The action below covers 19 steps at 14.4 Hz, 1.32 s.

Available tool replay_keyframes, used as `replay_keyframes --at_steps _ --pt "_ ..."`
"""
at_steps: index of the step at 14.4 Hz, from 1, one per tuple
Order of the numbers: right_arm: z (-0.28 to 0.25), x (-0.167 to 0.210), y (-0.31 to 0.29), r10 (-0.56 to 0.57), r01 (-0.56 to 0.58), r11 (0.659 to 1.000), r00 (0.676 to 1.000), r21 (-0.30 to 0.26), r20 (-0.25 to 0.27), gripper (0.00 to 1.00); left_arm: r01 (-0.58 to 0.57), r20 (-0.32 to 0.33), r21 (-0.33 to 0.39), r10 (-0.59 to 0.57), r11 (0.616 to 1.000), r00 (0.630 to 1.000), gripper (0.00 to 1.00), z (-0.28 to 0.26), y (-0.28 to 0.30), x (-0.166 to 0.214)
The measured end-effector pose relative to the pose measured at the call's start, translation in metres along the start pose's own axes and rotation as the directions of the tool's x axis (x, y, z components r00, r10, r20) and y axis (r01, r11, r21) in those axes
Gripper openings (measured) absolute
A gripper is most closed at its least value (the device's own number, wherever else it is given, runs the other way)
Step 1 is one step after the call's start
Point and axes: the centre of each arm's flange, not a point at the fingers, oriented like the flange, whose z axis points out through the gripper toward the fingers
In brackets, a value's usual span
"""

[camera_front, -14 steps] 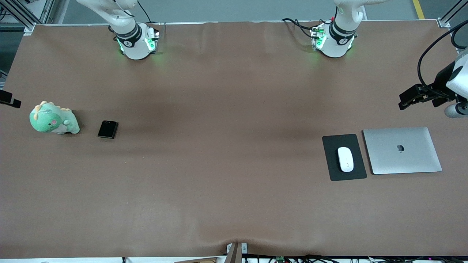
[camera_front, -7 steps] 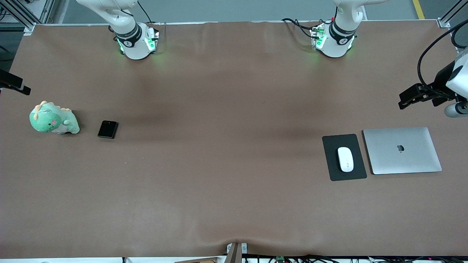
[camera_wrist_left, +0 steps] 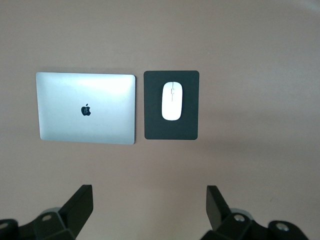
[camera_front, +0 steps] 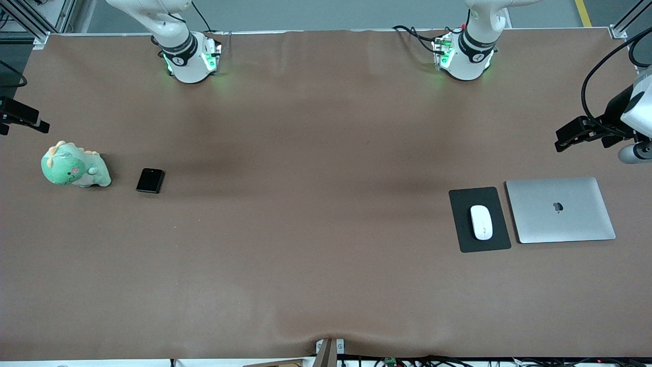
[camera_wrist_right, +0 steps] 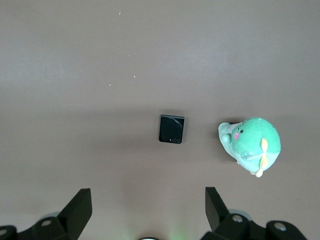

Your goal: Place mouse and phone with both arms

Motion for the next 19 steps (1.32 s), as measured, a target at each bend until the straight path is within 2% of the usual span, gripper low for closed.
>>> replay_keyframes --at_steps 19 --pt "0.0054 0.0000 0.0027 0.005 -0.005 1.000 1.000 0.002 0.008 1.00 -0.010 0.014 0.001 0.010 1.000 1.000 1.00 0.0002 0.0052 -0.0025"
